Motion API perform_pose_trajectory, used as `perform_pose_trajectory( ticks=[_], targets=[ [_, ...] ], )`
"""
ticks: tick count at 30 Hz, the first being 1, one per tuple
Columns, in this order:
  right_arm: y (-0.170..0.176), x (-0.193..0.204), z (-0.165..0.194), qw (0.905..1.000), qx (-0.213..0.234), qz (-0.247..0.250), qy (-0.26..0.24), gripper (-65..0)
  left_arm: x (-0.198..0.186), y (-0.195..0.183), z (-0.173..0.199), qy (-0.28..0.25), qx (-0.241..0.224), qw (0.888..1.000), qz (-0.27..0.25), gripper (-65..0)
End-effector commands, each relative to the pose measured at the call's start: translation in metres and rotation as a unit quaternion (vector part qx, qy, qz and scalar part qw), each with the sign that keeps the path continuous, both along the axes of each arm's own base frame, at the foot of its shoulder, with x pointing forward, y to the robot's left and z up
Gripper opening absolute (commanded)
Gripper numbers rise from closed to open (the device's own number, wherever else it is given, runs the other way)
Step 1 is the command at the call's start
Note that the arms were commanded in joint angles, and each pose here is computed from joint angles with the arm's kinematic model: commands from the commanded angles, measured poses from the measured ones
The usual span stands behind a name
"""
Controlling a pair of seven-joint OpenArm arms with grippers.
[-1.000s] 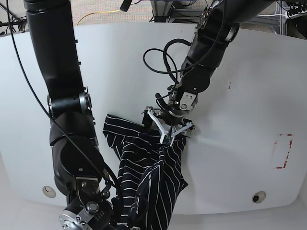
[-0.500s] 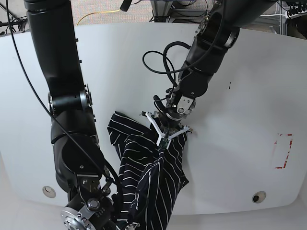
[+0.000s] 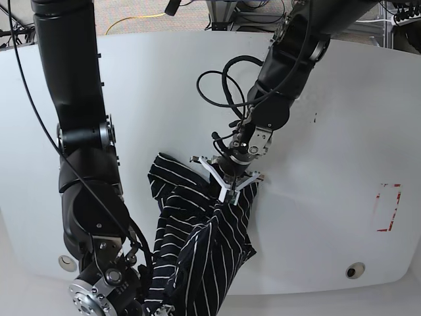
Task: Fold the T-shirt properly
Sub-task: 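Stretch the shirt between both grippers, pulling them apart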
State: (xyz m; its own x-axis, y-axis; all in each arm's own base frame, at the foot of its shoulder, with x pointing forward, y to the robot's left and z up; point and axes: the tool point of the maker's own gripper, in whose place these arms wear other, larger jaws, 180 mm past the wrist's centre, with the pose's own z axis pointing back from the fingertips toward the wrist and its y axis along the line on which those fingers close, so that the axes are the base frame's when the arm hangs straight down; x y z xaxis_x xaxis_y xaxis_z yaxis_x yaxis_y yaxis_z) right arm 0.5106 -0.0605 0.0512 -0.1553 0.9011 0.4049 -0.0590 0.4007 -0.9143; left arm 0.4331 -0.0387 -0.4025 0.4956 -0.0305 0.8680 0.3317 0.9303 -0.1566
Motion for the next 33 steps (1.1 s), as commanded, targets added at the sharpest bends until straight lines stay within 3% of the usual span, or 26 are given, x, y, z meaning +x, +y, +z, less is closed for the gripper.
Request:
perform_pose_trajectory(
  ticks=[1,11,23,29,33],
  targets=[
    [-0.015,-0.006,0.038,0.9988,0.008,-0.012,-0.046,-65.0,0.018,0.011,0.040,-0.048,-0.008,0.999,0.006,-65.0],
    [-0.035,-0.008,0.060,0.9970,0.033,-0.027,-0.065,-65.0,-0.011,0.094,0.069,-0.063,-0.007,0.997,0.039,-65.0],
    [-0.065,-0.005,0.052,0.9962,0.026,-0.059,-0.058,-65.0,-0.058,0.253,0.121,-0.118,0.062,0.983,0.125,-65.0],
    [-0.104,-0.002,0.021,0.9938,0.053,-0.093,-0.029,-65.0,-0.077,0.295,0.158,-0.148,0.094,0.975,0.140,-65.0],
    [-0.140,-0.002,-0.019,0.9880,0.086,-0.128,0.008,-65.0,-0.087,0.312,0.169,-0.156,0.111,0.970,0.151,-65.0]
  ],
)
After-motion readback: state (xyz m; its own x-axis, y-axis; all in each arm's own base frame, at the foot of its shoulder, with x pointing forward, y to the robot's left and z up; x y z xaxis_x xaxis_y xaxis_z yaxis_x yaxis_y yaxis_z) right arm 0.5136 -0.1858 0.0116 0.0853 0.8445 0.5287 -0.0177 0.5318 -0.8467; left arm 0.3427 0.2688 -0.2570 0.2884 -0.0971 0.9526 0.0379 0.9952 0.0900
